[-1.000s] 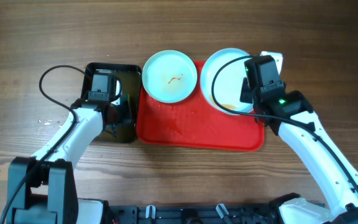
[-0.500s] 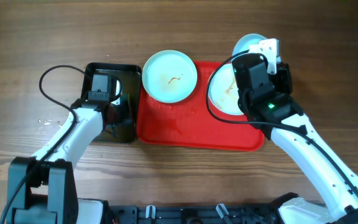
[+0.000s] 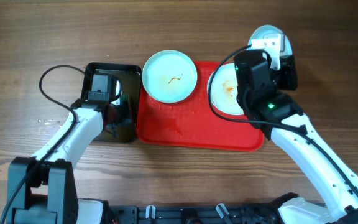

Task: Clean dirty plates on tray and stack at the side
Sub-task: 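Lift the front plate with the right gripper and place it right of the tray, then move the right gripper back and grasp the rim of the right plate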

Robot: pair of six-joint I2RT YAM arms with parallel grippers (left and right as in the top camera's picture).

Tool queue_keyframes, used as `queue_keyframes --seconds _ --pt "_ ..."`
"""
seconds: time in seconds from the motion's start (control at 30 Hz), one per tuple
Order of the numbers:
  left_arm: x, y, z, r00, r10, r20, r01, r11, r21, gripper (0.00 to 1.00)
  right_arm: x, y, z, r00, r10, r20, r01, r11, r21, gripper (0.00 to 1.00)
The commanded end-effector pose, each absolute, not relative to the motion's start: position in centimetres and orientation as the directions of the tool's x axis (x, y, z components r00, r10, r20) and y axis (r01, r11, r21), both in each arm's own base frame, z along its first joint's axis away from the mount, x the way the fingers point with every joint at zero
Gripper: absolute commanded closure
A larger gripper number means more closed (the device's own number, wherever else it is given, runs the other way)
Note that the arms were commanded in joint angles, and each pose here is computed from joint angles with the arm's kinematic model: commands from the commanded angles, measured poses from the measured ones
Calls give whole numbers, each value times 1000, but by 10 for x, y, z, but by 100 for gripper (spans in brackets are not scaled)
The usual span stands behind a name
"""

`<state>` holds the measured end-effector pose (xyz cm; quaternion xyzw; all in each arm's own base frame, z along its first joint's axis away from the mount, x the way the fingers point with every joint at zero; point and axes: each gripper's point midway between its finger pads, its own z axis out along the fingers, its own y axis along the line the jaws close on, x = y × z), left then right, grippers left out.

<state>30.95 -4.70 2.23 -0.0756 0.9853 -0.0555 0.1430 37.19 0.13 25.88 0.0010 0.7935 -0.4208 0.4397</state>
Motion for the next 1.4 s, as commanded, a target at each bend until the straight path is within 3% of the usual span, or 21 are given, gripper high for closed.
queue_keyframes --seconds 0.0,0.3,0.4,0.47,0.57,0.67,0.8,0.97,1.17,1.3,1.37 --pt "309 -48 24 -945 -177 -274 -141 979 -145 55 367 -7 289 -607 -394 -690 426 571 -701 96" --pt "309 -48 24 -945 -177 -274 -141 979 -145 55 367 -7 290 -598 -383 -704 443 574 -689 96" --pt "308 -48 24 -946 -177 -273 -141 979 -145 55 373 -9 273 -581 -317 -749 428 664 -613 96" --pt "308 -48 24 -946 -177 -273 -141 979 -145 55 373 -17 245 -611 -217 -761 396 749 -531 96" --pt "308 -48 24 -946 -177 -274 -141 979 -145 55 358 -51 200 -655 95 -750 477 821 -313 96" --pt "308 -48 24 -946 -177 -273 -141 979 -145 55 345 -90 175 -626 359 -692 593 796 -123 96" --pt "308 -48 24 -946 -177 -273 -141 979 -145 55 315 -137 149 -544 621 -564 728 684 51 96" --pt "308 -48 24 -946 -177 -273 -141 979 -145 55 270 -176 112 -470 740 -481 829 557 46 96" --pt "308 -48 24 -946 -177 -272 -141 979 -145 55 264 -175 94 -474 760 -445 835 548 47 94" --pt "308 -48 24 -947 -177 -270 -142 979 -144 55 264 -174 94 -475 760 -444 835 548 46 80" --pt "308 -48 24 -947 -176 -270 -141 979 -144 55 265 -173 93 -477 762 -439 832 552 55 62"
